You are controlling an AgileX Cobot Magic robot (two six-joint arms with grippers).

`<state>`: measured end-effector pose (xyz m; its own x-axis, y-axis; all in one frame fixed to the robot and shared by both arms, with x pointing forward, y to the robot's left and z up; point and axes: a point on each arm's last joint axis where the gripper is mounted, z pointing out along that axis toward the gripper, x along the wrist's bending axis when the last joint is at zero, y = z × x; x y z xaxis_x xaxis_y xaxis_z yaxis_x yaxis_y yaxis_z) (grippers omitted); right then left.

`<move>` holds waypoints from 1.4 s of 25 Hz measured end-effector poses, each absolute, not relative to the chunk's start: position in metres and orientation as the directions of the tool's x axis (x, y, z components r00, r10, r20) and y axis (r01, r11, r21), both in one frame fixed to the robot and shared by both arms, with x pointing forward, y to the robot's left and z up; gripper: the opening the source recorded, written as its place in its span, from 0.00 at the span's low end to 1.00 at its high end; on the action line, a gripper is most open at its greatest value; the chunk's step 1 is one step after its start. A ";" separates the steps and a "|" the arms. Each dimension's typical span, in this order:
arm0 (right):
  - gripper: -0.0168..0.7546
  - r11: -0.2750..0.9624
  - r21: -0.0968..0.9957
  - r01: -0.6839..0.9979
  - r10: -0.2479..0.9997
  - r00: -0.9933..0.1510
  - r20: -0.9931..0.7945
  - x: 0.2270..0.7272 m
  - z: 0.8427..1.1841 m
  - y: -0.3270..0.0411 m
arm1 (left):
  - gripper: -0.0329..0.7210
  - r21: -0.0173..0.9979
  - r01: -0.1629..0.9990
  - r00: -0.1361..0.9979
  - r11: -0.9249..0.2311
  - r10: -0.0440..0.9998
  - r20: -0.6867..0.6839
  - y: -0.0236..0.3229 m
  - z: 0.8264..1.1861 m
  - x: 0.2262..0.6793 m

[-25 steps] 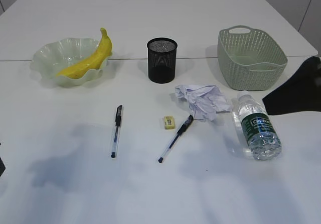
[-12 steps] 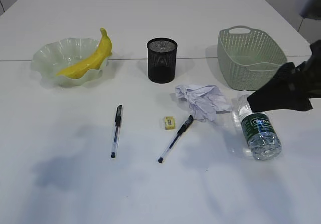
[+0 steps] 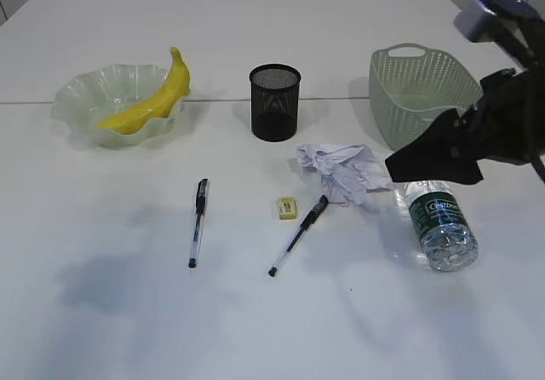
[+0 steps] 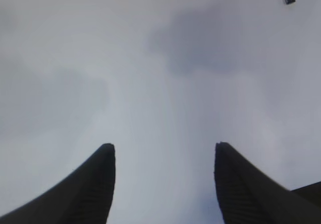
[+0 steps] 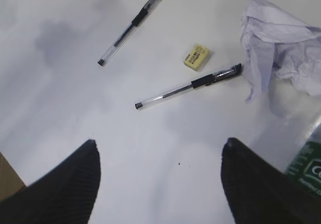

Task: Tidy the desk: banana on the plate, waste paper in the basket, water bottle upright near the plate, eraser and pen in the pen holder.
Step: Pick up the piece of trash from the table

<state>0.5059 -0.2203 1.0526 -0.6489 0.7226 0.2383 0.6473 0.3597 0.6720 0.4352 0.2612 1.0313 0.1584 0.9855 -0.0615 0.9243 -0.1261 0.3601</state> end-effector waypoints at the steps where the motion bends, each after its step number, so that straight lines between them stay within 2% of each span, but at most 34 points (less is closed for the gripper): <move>1: 0.74 0.366 0.678 0.637 0.713 -0.660 0.236 0.509 1.050 -0.219 | 0.63 0.364 0.923 0.159 -0.127 0.985 -0.059 0.261 1.031 0.436; 12: 0.64 0.387 0.680 0.623 0.697 -0.680 0.227 0.537 1.013 -0.216 | 0.63 0.385 0.913 0.165 -0.137 0.985 -0.040 0.262 1.032 0.438; 22: 0.63 0.511 0.700 0.499 0.670 -0.741 0.039 0.551 0.995 -0.200 | 0.63 0.401 0.905 0.167 -0.139 0.985 -0.035 0.263 1.033 0.439; 27: 0.63 0.528 0.691 0.494 0.700 -0.714 -0.024 0.560 0.980 -0.193 | 0.63 0.401 0.905 0.168 -0.140 0.985 -0.033 0.263 1.033 0.439; 35: 0.63 0.481 0.683 0.549 0.771 -0.636 -0.031 0.574 0.959 -0.195 | 0.63 0.406 0.902 0.171 -0.147 0.985 -0.024 0.263 1.033 0.440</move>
<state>0.5745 -0.1949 0.9589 -0.6364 0.7707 -0.0312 0.5495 0.4814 0.6829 0.4397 0.2633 1.0329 0.1707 0.9850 -0.0238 0.9022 -0.1466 0.4056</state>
